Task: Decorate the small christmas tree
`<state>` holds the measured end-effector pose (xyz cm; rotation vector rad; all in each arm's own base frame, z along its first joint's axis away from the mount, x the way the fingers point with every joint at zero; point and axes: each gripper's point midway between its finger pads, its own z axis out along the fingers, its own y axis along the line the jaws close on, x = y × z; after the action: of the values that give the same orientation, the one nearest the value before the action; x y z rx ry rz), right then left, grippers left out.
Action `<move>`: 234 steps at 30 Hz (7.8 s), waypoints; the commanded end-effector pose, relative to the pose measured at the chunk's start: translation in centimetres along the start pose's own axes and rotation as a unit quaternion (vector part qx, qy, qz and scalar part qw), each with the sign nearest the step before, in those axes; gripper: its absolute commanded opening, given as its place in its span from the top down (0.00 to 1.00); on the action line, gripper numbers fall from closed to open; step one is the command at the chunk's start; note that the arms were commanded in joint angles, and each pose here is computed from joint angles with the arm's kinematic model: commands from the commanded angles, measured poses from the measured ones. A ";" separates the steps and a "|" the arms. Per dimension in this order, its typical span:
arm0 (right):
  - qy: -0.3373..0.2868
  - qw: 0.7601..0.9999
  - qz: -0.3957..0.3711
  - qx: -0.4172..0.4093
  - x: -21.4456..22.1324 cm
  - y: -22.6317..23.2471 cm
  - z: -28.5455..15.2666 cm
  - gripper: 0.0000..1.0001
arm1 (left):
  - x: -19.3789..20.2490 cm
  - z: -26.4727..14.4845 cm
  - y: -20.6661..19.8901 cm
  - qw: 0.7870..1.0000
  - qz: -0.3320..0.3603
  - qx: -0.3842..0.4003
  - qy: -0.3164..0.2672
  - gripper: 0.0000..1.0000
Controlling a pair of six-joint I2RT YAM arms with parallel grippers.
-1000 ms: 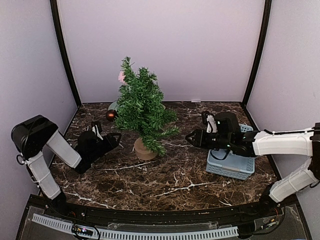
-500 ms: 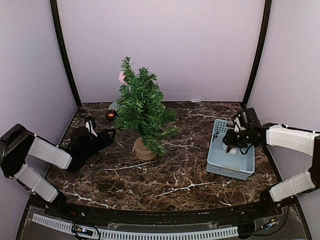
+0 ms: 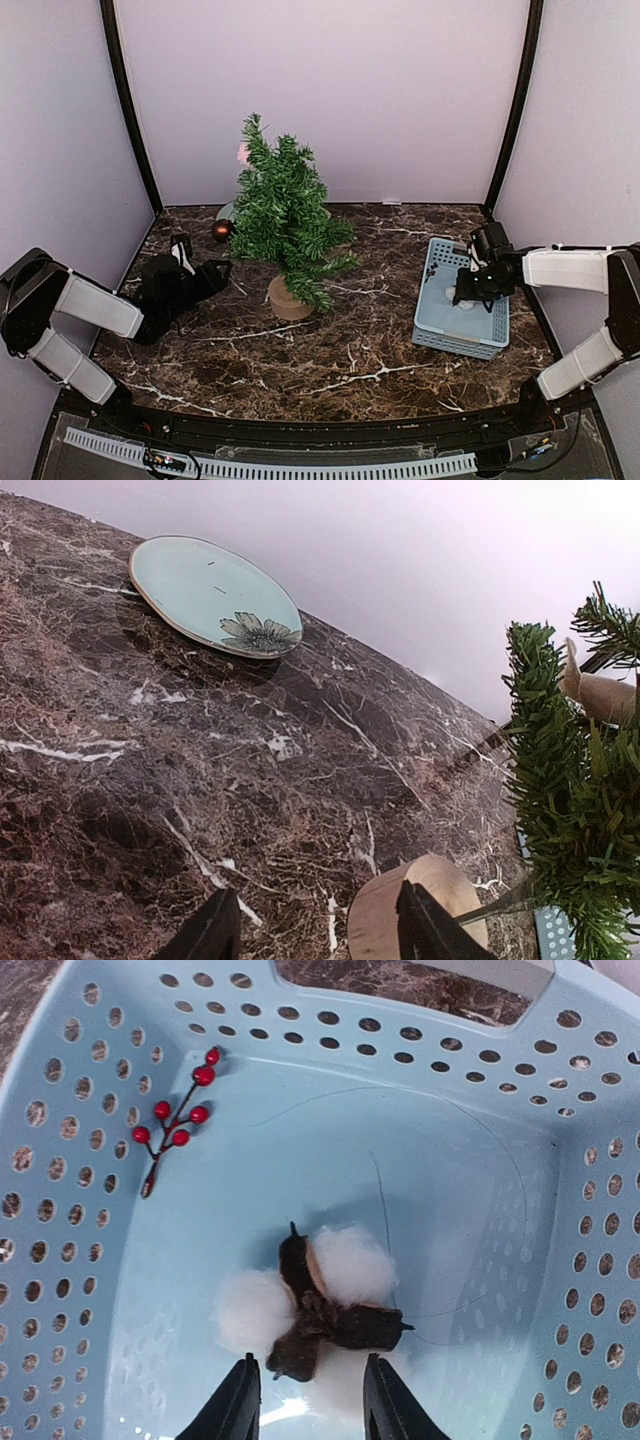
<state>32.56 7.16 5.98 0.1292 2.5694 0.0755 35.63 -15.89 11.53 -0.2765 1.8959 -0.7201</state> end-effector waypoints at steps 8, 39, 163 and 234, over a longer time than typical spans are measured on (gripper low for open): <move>0.010 1.000 -0.010 0.016 -0.4 -1.0 2.0 0.65 | 0.0 -0.1 -0.2 1.000 0.001 0.011 -0.002 0.45; 0.024 0.999 0.036 -0.005 0.3 -1.9 1.1 0.66 | -0.3 0.4 -0.8 1.000 -0.005 0.023 -0.006 0.45; -0.083 0.878 -0.152 -0.445 0.2 27.3 -17.6 1.00 | 0.0 1.0 -1.2 0.999 -0.008 0.040 -0.001 0.44; -0.112 0.988 0.035 -0.102 -7.7 6.4 -5.1 0.59 | -0.7 0.8 -1.8 0.999 0.002 0.041 -0.006 0.43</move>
<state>35.18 15.04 18.56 0.0571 2.2681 0.4466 35.93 -17.17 11.07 -0.2433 1.8924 -0.7881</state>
